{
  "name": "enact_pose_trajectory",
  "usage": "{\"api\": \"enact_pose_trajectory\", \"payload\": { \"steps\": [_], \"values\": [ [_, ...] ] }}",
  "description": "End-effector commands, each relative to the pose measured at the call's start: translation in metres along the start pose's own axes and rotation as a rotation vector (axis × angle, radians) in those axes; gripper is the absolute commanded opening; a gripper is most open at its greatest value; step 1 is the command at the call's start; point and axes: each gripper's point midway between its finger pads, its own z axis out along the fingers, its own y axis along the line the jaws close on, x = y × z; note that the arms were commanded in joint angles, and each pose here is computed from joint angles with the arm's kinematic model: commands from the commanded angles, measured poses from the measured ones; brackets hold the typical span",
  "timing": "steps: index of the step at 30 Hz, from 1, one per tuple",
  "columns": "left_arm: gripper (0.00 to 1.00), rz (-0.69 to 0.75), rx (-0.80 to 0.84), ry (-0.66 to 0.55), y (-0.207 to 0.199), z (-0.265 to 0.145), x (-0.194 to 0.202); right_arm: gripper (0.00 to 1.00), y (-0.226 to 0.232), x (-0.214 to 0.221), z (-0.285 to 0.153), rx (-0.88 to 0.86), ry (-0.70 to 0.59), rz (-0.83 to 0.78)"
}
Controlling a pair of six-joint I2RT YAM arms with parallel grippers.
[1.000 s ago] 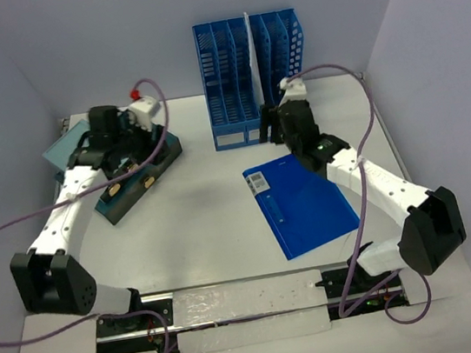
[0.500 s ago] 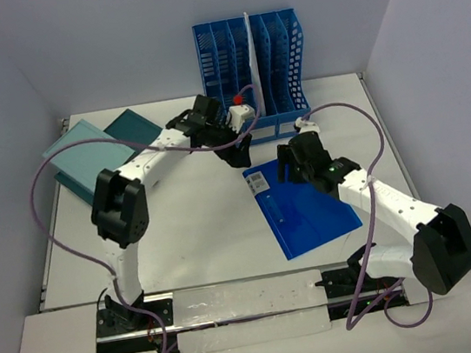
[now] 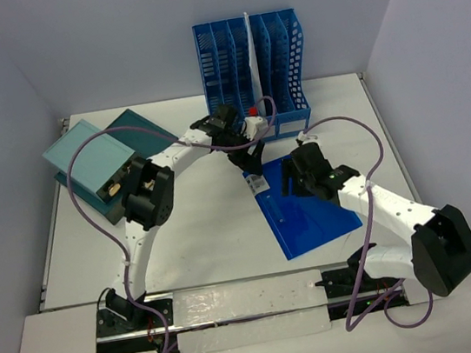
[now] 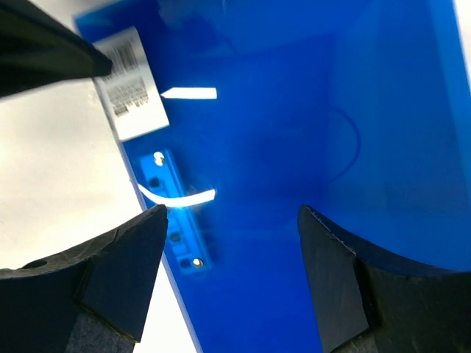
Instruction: Organize the desk
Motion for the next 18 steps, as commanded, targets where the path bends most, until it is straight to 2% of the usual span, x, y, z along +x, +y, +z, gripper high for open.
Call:
{"api": "enact_pose_trajectory", "payload": {
  "steps": [1,6,9,18],
  "values": [
    [0.84,-0.009,-0.009,0.029,0.003,0.006,0.010,0.78,0.004,-0.007,-0.008,-0.030,-0.031,0.016],
    [0.83,-0.030,0.002,0.063,-0.005,0.002,0.031,0.78,0.008,-0.012,-0.012,-0.049,-0.042,0.013],
    [0.74,-0.058,0.045,0.085,-0.016,-0.002,0.038,0.77,0.015,-0.008,-0.010,-0.081,-0.016,0.009],
    [0.58,-0.119,0.181,0.115,-0.043,-0.006,0.051,0.75,0.035,0.056,0.003,-0.233,0.158,0.138]
  ]
}}
